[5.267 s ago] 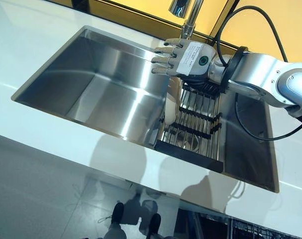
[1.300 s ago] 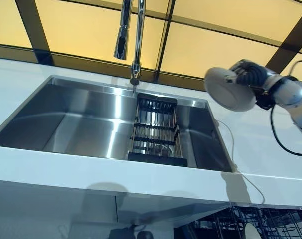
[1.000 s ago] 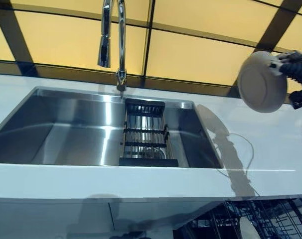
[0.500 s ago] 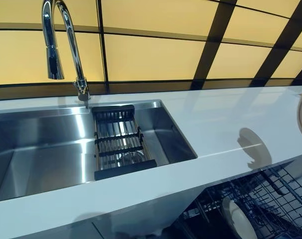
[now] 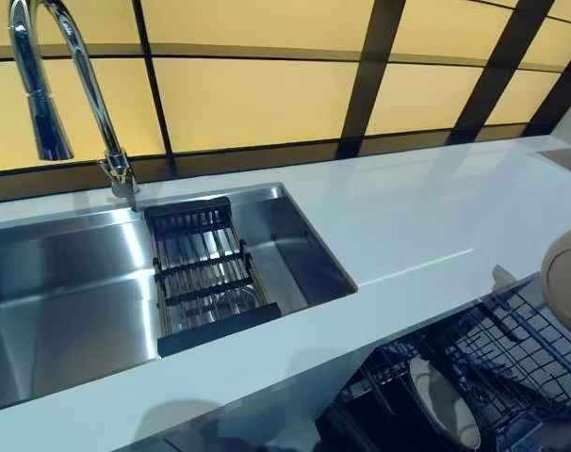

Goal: Take plates into dishwasher

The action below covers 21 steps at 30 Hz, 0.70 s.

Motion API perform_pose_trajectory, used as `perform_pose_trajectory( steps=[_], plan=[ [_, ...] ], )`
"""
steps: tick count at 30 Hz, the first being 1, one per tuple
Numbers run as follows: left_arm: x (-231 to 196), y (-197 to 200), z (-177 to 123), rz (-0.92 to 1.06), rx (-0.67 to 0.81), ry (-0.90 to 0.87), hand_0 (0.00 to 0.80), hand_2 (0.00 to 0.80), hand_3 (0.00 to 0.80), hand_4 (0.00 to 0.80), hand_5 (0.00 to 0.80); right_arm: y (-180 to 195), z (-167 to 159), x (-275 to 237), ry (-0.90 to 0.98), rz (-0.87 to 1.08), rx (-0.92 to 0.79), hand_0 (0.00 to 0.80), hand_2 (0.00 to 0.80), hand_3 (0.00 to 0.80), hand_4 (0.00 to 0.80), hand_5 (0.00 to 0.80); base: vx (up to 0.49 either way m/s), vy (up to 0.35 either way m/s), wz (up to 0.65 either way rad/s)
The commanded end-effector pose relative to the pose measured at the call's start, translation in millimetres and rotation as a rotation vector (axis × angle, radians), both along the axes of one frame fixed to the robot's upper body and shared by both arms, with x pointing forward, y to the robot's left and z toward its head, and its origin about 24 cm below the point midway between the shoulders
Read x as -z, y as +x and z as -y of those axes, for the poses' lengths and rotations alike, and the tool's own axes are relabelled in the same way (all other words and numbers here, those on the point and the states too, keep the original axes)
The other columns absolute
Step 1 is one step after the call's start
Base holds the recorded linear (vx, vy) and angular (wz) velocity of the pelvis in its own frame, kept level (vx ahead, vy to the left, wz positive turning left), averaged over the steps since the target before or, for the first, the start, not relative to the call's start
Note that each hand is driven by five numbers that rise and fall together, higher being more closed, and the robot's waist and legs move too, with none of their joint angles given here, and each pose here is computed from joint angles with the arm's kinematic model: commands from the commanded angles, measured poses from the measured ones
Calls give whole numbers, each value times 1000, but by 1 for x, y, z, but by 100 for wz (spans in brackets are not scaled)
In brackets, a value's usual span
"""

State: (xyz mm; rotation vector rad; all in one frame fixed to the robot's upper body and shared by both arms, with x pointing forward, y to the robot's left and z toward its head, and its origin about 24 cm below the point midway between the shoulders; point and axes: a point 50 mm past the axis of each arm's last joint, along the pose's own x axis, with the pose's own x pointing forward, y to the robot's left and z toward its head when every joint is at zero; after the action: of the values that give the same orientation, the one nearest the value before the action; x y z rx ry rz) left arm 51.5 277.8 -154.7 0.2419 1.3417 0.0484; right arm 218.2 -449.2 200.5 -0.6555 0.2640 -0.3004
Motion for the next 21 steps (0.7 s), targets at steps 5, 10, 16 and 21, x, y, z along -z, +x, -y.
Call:
perform_pose_trajectory(
  steps=[5,10,16,21],
  plan=[
    [-8,22,-14,11,74,54,0,0,0,0,0,17,-21,-3,-110,-1,-114,800,800,800,800,800,-53,-69,-4],
    [-10,29,-16,24,81,59,0,0,0,0,0,20,-30,17,-144,-88,-151,800,800,800,800,800,-53,-49,-10],
    [-12,37,-16,49,79,55,0,0,0,0,0,24,-44,35,-168,-127,-196,800,800,800,800,800,-51,-21,-7],
    [-13,45,-15,67,74,48,0,0,0,0,0,25,-58,50,-217,-155,-232,800,800,800,800,800,-39,3,-15]
  ],
)
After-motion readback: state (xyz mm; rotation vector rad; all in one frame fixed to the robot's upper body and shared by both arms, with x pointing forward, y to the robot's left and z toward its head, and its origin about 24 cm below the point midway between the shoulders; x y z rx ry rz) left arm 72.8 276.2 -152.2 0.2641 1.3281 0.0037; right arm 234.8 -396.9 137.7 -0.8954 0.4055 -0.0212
